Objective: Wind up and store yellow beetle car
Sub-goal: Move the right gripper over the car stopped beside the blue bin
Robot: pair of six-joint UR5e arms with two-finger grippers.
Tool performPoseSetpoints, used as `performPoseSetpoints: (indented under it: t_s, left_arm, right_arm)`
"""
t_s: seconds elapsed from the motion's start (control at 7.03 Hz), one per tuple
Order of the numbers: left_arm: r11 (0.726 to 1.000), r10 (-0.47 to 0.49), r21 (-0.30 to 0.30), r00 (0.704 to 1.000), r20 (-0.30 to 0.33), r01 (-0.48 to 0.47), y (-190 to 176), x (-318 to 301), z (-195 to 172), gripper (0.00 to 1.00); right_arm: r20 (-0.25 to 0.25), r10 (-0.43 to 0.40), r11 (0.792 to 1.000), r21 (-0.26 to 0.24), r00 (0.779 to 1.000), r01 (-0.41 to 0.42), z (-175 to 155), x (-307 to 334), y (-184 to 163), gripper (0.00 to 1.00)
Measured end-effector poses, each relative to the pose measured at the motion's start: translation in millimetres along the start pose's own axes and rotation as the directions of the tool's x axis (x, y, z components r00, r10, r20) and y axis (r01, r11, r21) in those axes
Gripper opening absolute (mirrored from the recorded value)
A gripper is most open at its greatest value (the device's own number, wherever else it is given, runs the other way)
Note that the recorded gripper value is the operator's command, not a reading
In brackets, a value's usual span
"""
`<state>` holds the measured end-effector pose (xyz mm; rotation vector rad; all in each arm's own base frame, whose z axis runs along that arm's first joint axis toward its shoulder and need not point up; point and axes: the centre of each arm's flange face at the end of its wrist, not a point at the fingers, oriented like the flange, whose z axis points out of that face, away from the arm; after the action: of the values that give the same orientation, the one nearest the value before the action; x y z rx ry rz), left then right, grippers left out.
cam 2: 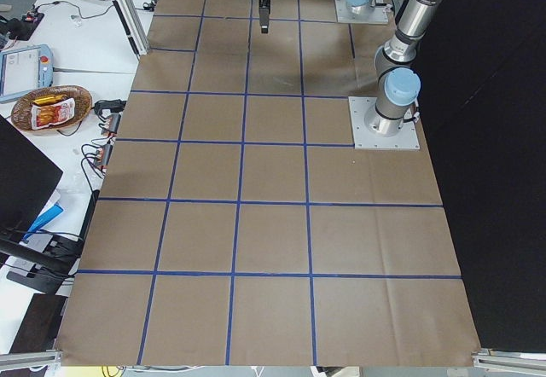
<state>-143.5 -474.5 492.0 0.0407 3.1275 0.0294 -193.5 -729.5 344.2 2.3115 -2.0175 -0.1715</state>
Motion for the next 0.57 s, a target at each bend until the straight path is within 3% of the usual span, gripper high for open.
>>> performPoseSetpoints:
  t_s: [0.28, 0.57]
  left_arm:
    - [1.0, 0.006, 0.003, 1.0, -0.008, -0.006, 1, 0, -1, 1.0]
    - [1.0, 0.008, 0.009, 1.0, -0.013, -0.007, -1, 0, -3, 1.0]
  right_arm:
    - [0.004, -0.18, 0.984, 0.004, 0.984, 0.18, 26, 23, 16, 0.99]
    - [0.001, -0.264, 0.964, -0.002, 0.964, 0.264, 48, 38, 41, 0.99]
